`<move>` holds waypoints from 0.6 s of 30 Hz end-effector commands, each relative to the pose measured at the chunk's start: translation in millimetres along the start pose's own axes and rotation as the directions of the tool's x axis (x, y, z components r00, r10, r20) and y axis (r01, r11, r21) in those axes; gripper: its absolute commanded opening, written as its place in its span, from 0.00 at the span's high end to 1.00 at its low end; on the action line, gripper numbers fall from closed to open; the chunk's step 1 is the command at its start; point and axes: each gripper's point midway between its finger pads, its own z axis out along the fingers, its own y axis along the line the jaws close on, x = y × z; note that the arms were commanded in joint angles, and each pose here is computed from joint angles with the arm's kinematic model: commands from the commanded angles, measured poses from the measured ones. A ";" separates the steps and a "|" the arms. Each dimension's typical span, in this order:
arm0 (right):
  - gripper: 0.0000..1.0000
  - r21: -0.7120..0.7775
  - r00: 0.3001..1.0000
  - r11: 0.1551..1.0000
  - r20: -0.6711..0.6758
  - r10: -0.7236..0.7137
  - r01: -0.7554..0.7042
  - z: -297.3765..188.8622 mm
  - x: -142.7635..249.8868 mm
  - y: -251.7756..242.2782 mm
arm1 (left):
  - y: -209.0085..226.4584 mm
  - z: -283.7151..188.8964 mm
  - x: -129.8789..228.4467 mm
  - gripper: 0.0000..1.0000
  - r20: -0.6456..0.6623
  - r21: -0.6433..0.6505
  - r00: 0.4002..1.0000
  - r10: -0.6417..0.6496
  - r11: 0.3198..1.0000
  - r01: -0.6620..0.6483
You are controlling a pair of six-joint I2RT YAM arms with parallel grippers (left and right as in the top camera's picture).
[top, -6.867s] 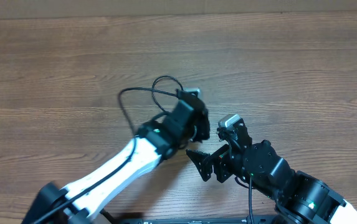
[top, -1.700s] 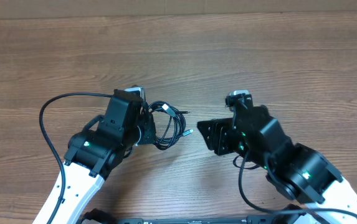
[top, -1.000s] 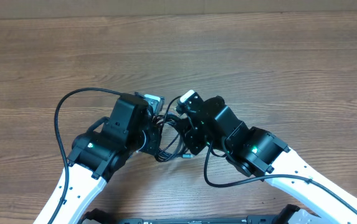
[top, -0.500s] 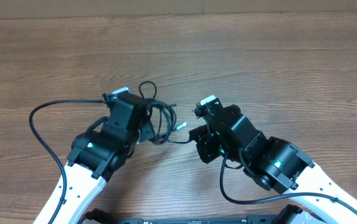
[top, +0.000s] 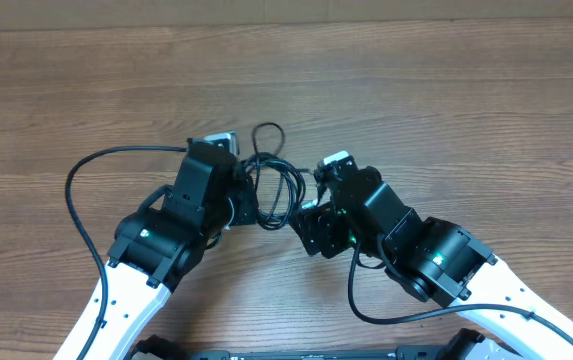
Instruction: Untangle cables
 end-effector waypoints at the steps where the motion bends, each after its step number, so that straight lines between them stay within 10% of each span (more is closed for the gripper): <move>1: 0.21 0.078 0.999 0.997 0.050 -0.002 -0.002 -5.4 -8.0 -12.7 | -16.5 -5.6 4.9 0.96 -0.013 0.100 0.977 0.215 0.972 -0.212; 13: 0.61 0.020 0.989 0.991 0.062 -0.131 0.130 -14.0 -10.3 -1.5 | -22.0 -6.9 16.1 0.96 -0.031 0.157 0.920 0.391 0.911 -0.382; 18: 0.61 -0.086 0.976 0.972 0.038 -0.216 0.218 -14.4 -2.3 16.5 | -29.5 -8.4 20.6 0.96 -0.030 0.209 0.903 0.428 0.886 -0.414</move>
